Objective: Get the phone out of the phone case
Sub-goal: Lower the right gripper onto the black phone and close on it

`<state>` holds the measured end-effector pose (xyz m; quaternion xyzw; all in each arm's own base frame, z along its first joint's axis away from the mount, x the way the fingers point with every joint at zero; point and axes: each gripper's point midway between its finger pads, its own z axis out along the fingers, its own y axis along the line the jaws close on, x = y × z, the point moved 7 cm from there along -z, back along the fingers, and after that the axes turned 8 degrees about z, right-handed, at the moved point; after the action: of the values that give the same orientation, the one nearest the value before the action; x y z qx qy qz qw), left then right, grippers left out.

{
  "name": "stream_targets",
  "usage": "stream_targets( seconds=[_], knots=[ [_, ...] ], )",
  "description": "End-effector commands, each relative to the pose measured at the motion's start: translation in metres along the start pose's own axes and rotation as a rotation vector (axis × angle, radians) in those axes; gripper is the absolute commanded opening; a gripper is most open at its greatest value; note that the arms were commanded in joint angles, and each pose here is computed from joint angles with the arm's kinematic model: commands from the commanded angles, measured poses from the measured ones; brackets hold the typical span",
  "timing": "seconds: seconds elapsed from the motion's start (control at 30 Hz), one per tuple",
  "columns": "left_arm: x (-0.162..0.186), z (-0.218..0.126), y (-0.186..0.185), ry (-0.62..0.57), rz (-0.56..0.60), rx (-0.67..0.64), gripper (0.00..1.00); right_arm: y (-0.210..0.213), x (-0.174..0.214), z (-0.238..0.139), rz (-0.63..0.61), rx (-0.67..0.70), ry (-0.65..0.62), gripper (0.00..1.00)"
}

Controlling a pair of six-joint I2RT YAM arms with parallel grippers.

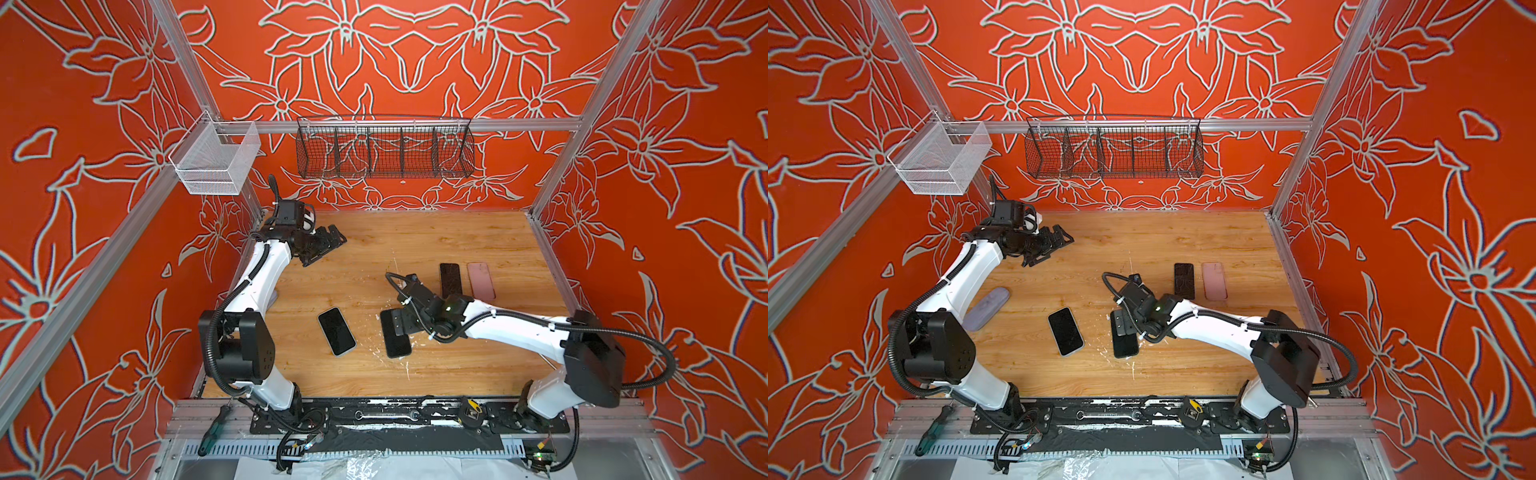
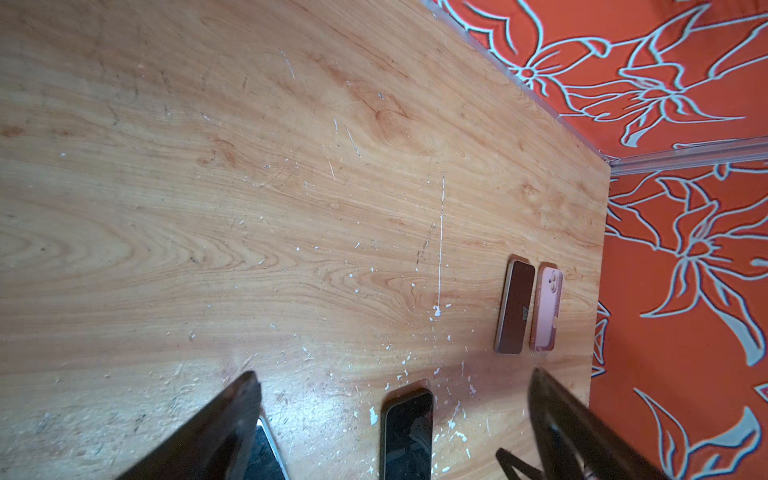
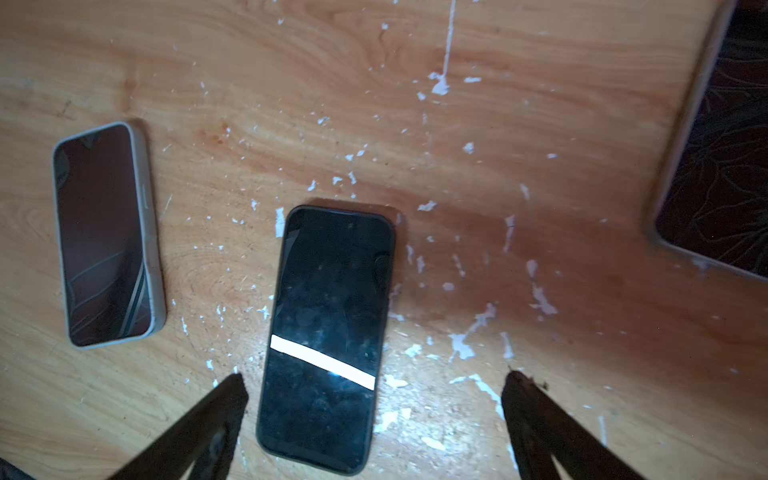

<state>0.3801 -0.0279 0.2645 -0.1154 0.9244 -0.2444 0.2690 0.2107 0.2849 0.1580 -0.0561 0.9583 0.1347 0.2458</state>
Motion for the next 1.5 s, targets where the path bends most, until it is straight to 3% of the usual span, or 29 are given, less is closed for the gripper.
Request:
stream_targets(
  seconds=[0.0,0.4,1.47],
  knots=[
    [0.0,-0.014,0.003,-0.017,-0.011,0.003,0.97,0.019,-0.003,0.0,0.038,0.001,-0.037,0.98],
    [-0.008,-0.025,0.026,-0.053,-0.076,-0.003,0.97,0.031,0.015,0.027,0.025,0.043,0.058,0.98],
    [-0.009,-0.02,0.04,-0.047,-0.108,-0.033,0.97,0.033,0.034,0.045,-0.043,0.095,0.104,0.97]
  ],
)
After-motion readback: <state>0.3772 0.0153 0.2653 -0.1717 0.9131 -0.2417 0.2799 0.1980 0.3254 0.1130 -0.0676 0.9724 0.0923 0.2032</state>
